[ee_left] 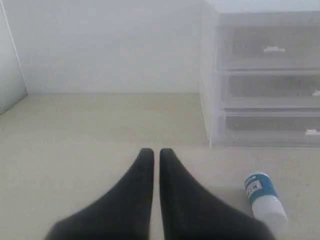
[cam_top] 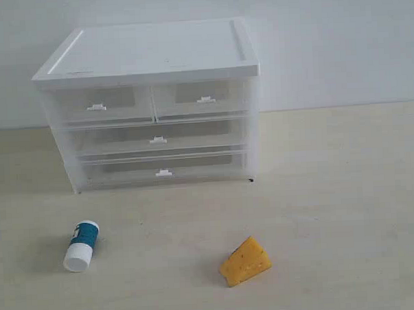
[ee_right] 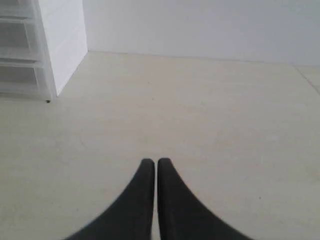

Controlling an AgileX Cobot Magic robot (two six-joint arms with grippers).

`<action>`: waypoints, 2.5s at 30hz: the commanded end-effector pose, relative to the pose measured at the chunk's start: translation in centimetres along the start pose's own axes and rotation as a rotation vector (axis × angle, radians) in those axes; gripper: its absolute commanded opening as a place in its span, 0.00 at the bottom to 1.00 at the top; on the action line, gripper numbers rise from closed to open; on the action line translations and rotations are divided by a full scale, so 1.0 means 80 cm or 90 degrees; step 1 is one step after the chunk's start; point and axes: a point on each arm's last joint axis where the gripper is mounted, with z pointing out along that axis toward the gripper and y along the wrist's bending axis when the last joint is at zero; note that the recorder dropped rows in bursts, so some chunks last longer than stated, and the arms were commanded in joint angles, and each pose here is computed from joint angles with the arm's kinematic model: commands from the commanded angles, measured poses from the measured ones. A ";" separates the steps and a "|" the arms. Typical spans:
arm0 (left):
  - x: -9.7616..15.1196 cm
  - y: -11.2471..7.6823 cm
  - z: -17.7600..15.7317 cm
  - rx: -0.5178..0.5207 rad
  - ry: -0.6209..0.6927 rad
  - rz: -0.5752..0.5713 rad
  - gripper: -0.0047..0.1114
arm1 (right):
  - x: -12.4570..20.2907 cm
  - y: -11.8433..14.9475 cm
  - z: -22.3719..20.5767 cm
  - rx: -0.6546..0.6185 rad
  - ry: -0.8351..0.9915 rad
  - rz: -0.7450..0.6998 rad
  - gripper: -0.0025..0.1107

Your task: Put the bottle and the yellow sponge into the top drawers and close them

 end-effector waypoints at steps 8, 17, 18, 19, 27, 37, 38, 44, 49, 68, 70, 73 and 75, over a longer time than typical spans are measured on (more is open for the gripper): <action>-0.042 -0.001 -0.008 0.011 -0.246 -0.044 0.07 | -0.046 -0.002 -0.010 0.018 -0.268 -0.023 0.02; -0.080 0.000 -0.034 0.024 -0.506 -0.063 0.07 | -0.084 -0.003 -0.038 0.016 -0.531 0.006 0.02; -0.082 0.000 -0.036 0.037 -0.520 -0.091 0.07 | -0.087 -0.003 -0.042 0.013 -0.560 0.014 0.02; -0.083 0.000 -0.037 0.046 -0.528 -0.112 0.07 | -0.090 -0.003 -0.045 0.008 -0.584 0.027 0.02; -0.124 -0.002 -0.058 0.138 -0.611 -0.220 0.07 | -0.122 -0.003 -0.075 -0.105 -0.721 0.187 0.02; -0.238 -0.005 -0.051 0.156 -0.549 -0.200 0.07 | -0.214 -0.008 -0.141 -0.102 -0.702 0.169 0.02; -0.246 -0.005 -0.043 0.151 -0.512 -0.202 0.07 | -0.222 -0.009 -0.149 -0.103 -0.692 0.184 0.02; -0.278 -0.016 0.011 0.196 -0.382 -0.187 0.07 | -0.272 -0.016 -0.157 -0.082 -0.614 0.207 0.02; -0.275 -0.040 0.074 0.322 -0.238 -0.198 0.07 | -0.302 -0.020 -0.106 -0.055 -0.473 0.220 0.02; -0.079 -0.074 0.342 0.449 0.237 -0.032 0.07 | -0.187 0.130 0.240 -0.247 0.074 0.136 0.02; -0.076 -0.076 0.365 0.447 0.266 -0.104 0.07 | -0.184 0.133 0.247 -0.253 0.084 0.141 0.02; -0.076 -0.082 0.393 0.487 0.293 -0.130 0.07 | -0.186 0.139 0.256 -0.263 0.093 0.133 0.02; -0.071 -0.083 0.409 0.484 0.325 -0.159 0.07 | -0.190 0.143 0.264 -0.270 0.096 0.121 0.02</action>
